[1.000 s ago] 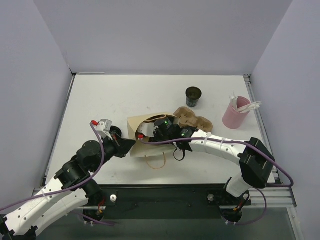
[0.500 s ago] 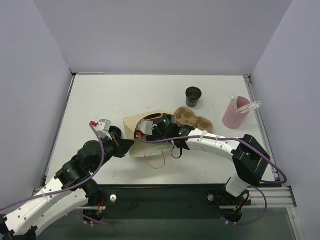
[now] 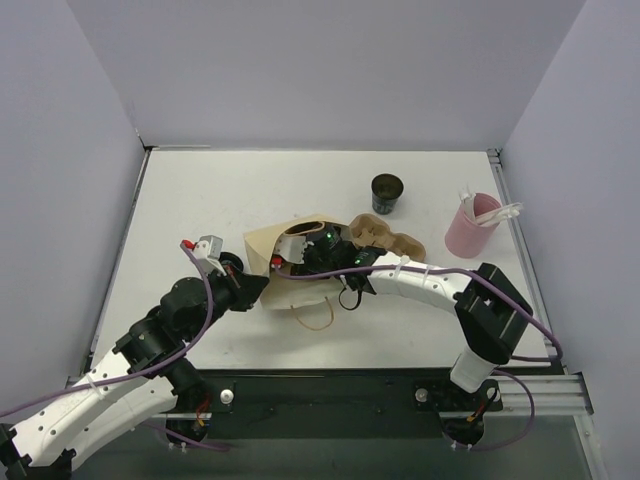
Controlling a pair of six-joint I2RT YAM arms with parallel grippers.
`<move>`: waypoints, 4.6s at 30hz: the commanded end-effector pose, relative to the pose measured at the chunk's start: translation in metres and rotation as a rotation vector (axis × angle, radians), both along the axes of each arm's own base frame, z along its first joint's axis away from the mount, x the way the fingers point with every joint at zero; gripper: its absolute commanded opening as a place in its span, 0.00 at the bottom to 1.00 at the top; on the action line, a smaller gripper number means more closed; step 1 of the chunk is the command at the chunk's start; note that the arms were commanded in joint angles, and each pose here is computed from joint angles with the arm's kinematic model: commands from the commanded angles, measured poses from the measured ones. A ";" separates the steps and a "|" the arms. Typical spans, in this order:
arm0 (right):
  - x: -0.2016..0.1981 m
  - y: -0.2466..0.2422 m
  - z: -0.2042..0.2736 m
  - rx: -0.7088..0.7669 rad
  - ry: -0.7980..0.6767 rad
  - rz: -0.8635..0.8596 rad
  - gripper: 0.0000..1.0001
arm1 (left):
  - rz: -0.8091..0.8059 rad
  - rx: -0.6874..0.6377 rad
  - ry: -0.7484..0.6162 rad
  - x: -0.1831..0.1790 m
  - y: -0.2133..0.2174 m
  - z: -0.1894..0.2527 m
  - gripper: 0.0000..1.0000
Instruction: Pack the takeout coffee
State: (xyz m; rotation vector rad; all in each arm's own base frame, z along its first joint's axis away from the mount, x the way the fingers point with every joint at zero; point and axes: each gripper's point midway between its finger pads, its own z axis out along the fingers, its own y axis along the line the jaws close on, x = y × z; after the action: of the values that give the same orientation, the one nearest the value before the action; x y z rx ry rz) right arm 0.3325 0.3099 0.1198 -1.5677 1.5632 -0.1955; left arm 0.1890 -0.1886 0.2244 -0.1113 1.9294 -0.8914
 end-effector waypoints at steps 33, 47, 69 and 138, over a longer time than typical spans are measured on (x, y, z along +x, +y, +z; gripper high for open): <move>0.038 -0.010 -0.013 0.069 -0.009 -0.205 0.61 | -0.009 0.006 0.004 -0.003 0.000 0.015 0.00; 0.017 -0.035 0.019 0.067 -0.011 -0.211 0.83 | -0.028 -0.011 -0.036 0.003 -0.009 0.039 0.00; -0.040 -0.062 0.057 0.109 0.129 -0.220 0.96 | -0.099 -0.019 0.007 -0.005 -0.021 0.048 0.00; -0.075 -0.054 0.251 0.742 0.181 -0.440 0.59 | -0.025 0.282 -0.133 0.028 0.002 0.141 0.67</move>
State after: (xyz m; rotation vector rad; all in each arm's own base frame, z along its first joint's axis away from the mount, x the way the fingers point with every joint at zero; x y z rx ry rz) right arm 0.2495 0.2835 0.3124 -0.8881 1.9144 0.3059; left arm 0.2127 -0.1986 0.3390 0.1122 1.9906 -0.6734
